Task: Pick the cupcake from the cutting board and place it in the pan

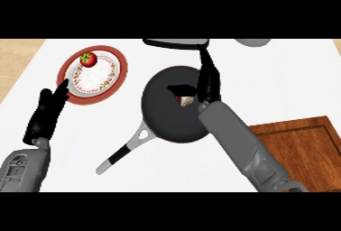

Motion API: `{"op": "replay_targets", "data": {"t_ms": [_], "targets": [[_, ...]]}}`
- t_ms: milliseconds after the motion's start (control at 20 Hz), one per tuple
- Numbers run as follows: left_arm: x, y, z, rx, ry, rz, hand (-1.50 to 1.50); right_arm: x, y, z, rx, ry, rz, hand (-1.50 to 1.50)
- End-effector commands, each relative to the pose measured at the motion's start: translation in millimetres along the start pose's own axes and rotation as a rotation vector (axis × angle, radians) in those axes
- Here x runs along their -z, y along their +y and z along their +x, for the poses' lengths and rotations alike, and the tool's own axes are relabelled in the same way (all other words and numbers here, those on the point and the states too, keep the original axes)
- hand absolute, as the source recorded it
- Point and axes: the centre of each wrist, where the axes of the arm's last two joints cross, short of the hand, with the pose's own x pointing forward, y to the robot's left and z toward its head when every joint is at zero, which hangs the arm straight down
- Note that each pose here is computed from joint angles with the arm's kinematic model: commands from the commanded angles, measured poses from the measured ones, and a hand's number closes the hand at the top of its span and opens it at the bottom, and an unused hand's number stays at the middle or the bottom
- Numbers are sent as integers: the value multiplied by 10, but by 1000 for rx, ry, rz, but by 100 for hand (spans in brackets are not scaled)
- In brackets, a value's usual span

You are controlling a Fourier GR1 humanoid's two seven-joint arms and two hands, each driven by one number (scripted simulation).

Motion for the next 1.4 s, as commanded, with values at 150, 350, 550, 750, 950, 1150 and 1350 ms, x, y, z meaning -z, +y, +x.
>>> {"op": "replay_targets", "data": {"t_ms": [150,350,550,750,950,1150,1350], "targets": [[-122,1,-225,-16,46,45,0,-58,-13,-93,100,27,-145,-150],[-158,261,-228,-29,87,73,0,-21,-82,-189,122,68,-168,-150],[-208,282,-385,-35,90,112,0,-46,-398,-393,167,58,-194,-150],[-234,297,-393,-19,108,101,0,43,-979,-467,168,37,-173,-150],[-361,392,-513,-22,113,129,0,-366,-1438,-789,179,36,-130,-150],[-189,268,-365,-26,97,124,0,-524,-1943,-816,172,31,-115,-150],[-305,273,-499,-34,82,120,0,-826,-2460,-903,143,19,-91,-150]]}}
